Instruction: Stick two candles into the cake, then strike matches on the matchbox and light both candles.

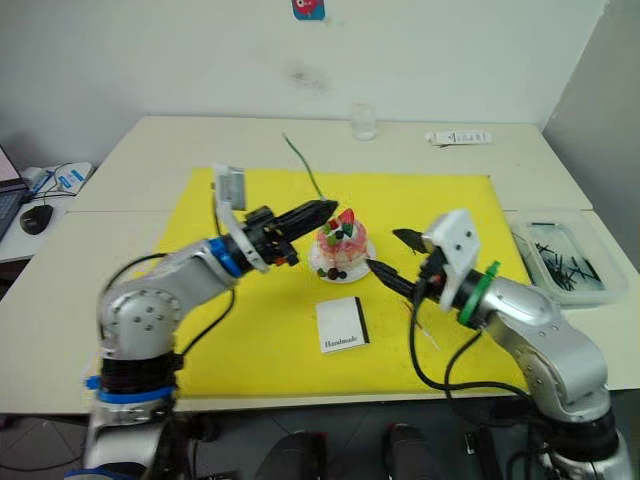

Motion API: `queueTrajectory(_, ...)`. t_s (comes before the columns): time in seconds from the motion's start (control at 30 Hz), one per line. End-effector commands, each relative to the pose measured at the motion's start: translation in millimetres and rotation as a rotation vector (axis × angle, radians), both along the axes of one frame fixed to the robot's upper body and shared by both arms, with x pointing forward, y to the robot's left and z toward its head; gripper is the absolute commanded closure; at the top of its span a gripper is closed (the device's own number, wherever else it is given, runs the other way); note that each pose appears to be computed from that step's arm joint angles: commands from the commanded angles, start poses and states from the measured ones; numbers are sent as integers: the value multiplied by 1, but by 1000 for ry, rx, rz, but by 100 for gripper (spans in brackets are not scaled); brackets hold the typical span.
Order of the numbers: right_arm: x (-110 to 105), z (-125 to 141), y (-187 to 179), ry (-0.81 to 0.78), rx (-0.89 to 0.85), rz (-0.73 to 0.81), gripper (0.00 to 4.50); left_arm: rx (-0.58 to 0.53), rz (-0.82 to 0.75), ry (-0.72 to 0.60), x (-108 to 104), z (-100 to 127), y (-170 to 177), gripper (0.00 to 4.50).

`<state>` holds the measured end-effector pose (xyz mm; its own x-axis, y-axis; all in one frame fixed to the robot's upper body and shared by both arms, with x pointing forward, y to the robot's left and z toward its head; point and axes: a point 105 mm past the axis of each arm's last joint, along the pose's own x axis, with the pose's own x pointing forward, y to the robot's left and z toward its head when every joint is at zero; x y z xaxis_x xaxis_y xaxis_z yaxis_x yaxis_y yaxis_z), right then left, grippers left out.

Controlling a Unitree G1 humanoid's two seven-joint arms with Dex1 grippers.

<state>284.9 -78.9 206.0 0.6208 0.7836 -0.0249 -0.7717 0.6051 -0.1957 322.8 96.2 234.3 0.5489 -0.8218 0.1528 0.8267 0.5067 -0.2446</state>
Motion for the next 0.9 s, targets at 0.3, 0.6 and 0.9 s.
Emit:
queueTrajectory(0.3, 11, 19, 23, -59, -45, -15, 107, 139, 71, -56, 34, -14, 25, 450)
queueTrajectory(0.6, 10, 16, 27, -51, -31, -36, 107, 133, 26, -36, 46, -26, 14, 450)
queueTrajectory(0.9, 9, 9, 22, -47, -43, -55, 107, 138, 11, -28, 50, -36, 8, 450)
